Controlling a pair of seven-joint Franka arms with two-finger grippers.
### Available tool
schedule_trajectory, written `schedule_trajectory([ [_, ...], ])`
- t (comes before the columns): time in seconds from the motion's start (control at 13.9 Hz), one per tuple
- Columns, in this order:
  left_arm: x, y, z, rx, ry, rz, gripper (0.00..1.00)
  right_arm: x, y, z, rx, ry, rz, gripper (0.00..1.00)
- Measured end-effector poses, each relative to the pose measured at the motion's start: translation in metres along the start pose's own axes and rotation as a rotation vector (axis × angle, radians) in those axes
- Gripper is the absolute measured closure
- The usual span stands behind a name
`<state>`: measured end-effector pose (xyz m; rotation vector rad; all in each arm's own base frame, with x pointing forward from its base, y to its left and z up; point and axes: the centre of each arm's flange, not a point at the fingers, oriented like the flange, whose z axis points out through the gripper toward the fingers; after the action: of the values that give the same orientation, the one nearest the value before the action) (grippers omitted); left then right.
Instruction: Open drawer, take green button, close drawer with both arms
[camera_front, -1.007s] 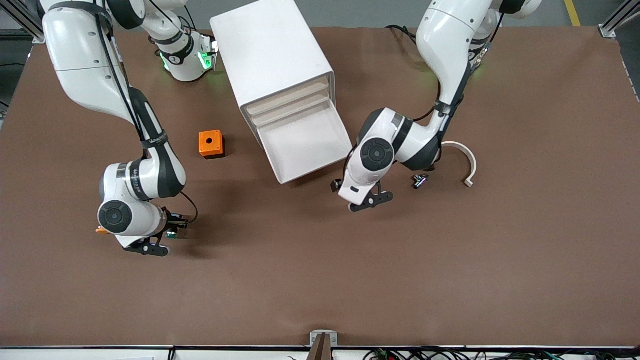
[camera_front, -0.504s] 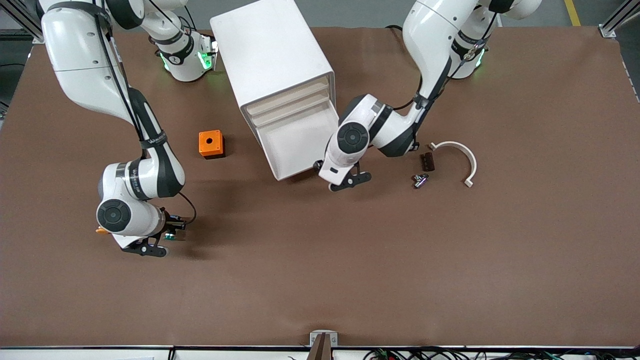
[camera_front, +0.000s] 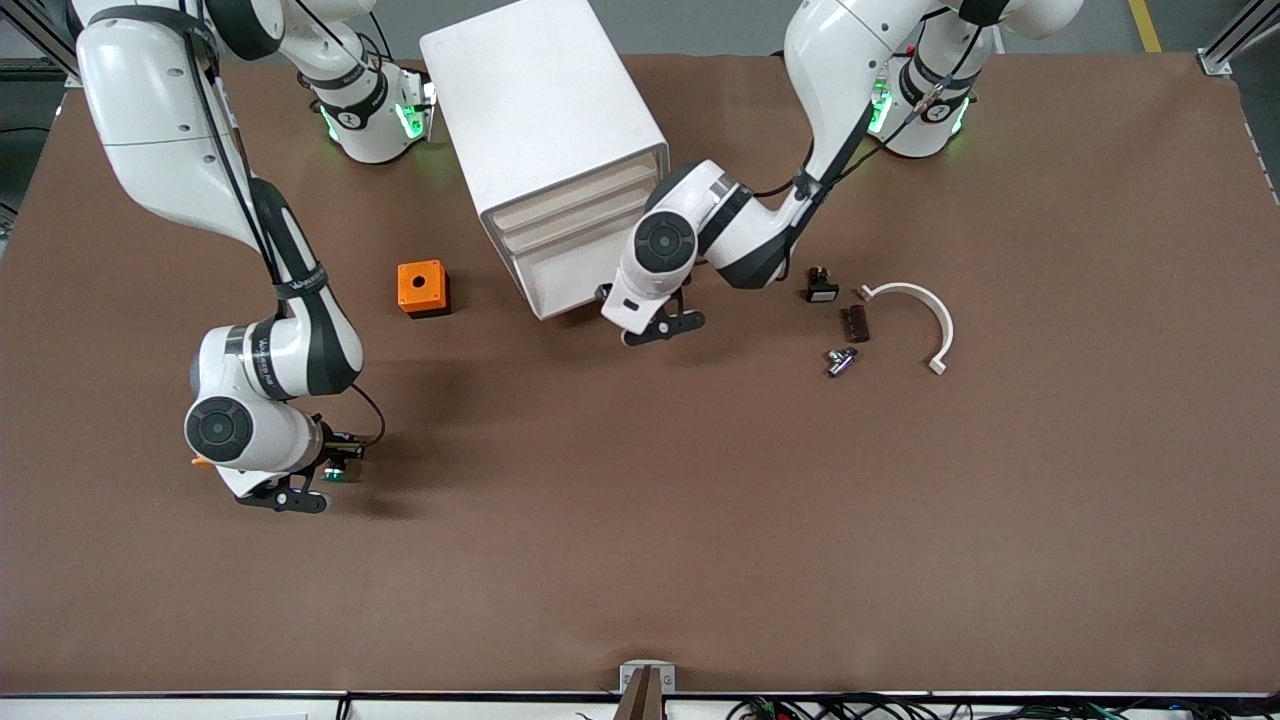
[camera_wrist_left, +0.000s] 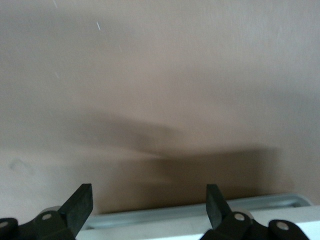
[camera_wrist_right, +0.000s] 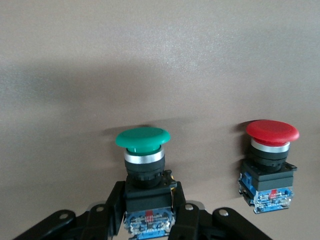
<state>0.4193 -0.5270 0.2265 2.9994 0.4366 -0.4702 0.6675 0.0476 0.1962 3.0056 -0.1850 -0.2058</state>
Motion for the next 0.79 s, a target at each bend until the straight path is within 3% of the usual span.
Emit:
schedule_trajectory([
  [0.58, -0.065, 0.021, 0.028, 0.023, -0.051, -0.012, 0.0, -0.008, -0.004, 0.011, -0.001, -0.024, -0.009, 0.54],
  [0.79, -0.058, 0.021, 0.024, 0.007, -0.058, -0.035, 0.0, -0.01, -0.003, 0.009, -0.007, -0.044, -0.008, 0.3],
])
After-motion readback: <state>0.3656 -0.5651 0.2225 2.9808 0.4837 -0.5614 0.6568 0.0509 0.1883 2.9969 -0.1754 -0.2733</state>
